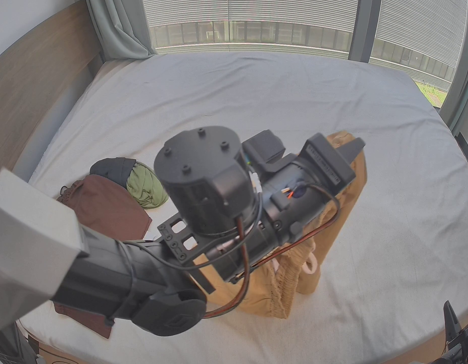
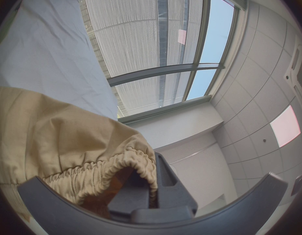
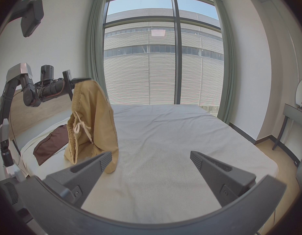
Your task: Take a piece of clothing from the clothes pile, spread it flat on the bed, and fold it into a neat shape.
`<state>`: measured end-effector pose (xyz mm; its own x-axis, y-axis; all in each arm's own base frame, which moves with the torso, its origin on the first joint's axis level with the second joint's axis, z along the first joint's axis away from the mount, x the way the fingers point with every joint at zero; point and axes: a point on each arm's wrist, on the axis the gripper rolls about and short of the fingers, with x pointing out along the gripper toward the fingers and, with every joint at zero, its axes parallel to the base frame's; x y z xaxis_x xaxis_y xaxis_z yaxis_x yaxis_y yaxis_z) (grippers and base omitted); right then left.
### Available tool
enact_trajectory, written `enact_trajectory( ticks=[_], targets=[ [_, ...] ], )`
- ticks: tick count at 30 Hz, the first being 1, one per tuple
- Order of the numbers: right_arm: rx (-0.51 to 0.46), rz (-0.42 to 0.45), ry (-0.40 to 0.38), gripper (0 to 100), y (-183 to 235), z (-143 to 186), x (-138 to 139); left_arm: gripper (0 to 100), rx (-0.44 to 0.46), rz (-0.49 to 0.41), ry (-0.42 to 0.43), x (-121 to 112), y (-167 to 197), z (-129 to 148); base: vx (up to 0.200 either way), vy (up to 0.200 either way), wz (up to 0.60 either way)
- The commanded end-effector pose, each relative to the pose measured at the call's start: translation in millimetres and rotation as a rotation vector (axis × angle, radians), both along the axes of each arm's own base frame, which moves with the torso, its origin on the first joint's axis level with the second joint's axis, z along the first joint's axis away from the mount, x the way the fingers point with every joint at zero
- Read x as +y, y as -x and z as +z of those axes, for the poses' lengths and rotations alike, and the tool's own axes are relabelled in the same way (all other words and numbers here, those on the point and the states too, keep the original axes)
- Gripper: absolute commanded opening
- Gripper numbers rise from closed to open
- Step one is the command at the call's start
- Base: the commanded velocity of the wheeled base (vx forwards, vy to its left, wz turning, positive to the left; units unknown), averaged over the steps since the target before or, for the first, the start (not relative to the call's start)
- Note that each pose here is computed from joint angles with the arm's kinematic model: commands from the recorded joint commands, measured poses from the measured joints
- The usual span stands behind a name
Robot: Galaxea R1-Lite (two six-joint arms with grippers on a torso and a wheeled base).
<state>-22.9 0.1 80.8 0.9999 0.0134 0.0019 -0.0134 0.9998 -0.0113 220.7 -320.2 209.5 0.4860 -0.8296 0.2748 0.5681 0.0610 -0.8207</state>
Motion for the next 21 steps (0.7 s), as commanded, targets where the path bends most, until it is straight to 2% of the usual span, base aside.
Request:
enact_trajectory(
  ticks=[1, 3, 6, 10, 15, 19, 20, 21],
  targets=[
    [0.000, 0.003, 0.001, 100, 0, -5, 0, 0, -0.020, -0.076, 0.111, -22, 12, 26, 0.000, 0.000, 0.00],
    [0.002, 0.002, 0.001, 100, 0, -5, 0, 0, -0.028, -0.101, 0.205, -17, 20, 57, 0.000, 0.000, 0.00],
    [0.000, 0.000, 0.001, 100, 0, -5, 0, 0, -0.033, -0.121, 0.295, -5, 28, 85, 0.000, 0.000, 0.00],
    [0.000, 0.002, 0.001, 100, 0, -5, 0, 0, -0.017, -0.118, 0.315, 6, 29, 93, 0.000, 0.000, 0.00],
    [0.000, 0.002, 0.001, 100, 0, -5, 0, 0, 0.016, -0.015, 0.249, 25, 4, 72, 0.000, 0.000, 0.00],
    [0.000, 0.000, -0.001, 100, 0, -5, 0, 0, 0.032, 0.085, 0.138, 47, -18, 40, 0.000, 0.000, 0.00],
    [0.000, 0.000, 0.001, 100, 0, -5, 0, 0, 0.025, 0.117, 0.071, 57, -25, 24, 0.000, 0.000, 0.00],
    [0.000, 0.000, 0.001, 100, 0, -5, 0, 0, 0.024, 0.127, 0.038, 62, -29, 14, 0.000, 0.000, 0.00]
  ],
)
